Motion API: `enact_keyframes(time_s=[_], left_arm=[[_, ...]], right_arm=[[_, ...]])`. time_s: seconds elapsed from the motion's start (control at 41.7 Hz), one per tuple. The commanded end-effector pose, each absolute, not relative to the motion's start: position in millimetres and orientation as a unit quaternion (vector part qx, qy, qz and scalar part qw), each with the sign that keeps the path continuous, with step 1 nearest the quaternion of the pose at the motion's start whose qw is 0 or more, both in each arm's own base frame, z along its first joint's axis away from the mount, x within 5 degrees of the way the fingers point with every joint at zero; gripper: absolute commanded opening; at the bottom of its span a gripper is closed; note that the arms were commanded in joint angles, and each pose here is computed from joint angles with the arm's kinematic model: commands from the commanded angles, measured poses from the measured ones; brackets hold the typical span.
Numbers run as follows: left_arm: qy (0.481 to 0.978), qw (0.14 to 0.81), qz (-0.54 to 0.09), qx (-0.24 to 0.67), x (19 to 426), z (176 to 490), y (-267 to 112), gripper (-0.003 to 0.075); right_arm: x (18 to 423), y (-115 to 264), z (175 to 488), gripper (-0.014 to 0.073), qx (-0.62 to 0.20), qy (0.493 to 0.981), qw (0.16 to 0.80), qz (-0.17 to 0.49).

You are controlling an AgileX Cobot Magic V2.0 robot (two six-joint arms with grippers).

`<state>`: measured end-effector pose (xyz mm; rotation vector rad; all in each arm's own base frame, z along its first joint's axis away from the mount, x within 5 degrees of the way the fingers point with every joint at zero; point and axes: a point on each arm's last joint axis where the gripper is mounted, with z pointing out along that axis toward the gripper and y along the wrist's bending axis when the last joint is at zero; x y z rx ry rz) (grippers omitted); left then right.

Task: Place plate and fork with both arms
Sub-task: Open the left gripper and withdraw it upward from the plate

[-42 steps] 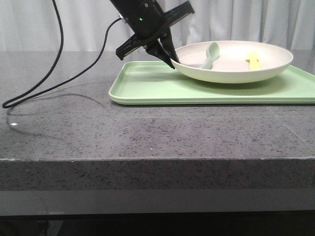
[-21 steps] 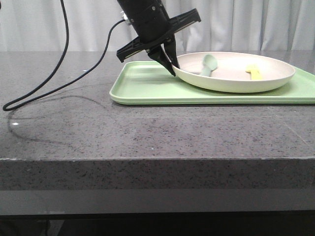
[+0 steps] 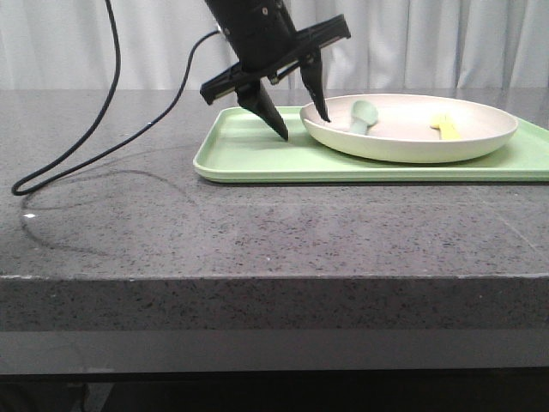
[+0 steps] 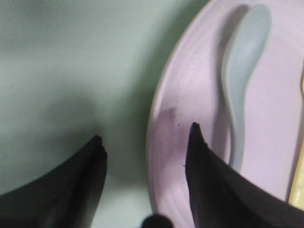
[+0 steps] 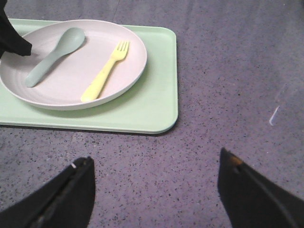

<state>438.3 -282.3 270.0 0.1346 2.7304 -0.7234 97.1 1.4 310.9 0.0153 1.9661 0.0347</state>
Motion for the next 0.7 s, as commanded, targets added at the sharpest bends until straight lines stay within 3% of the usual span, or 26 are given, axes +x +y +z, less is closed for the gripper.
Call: enact_keyframes(time_s=[0.0,0.384,0.672], left_arm=[[0.92,0.24,-0.291,0.102,412,352,-276,0.0388],[0.885,0.367,-0.207,0.197,349,458,-233,0.0388],[0.863,0.402,-0.197,0.234,302,492,-203,0.0388]], right_arm=[[100,1,327,0.0561,0.003,0.807,0.59,0.009],[100,1,326,0.0561,0.003,0.81,0.586,0.009],[100,1,325,0.0561,0.003,0.811,0.585,0.009]])
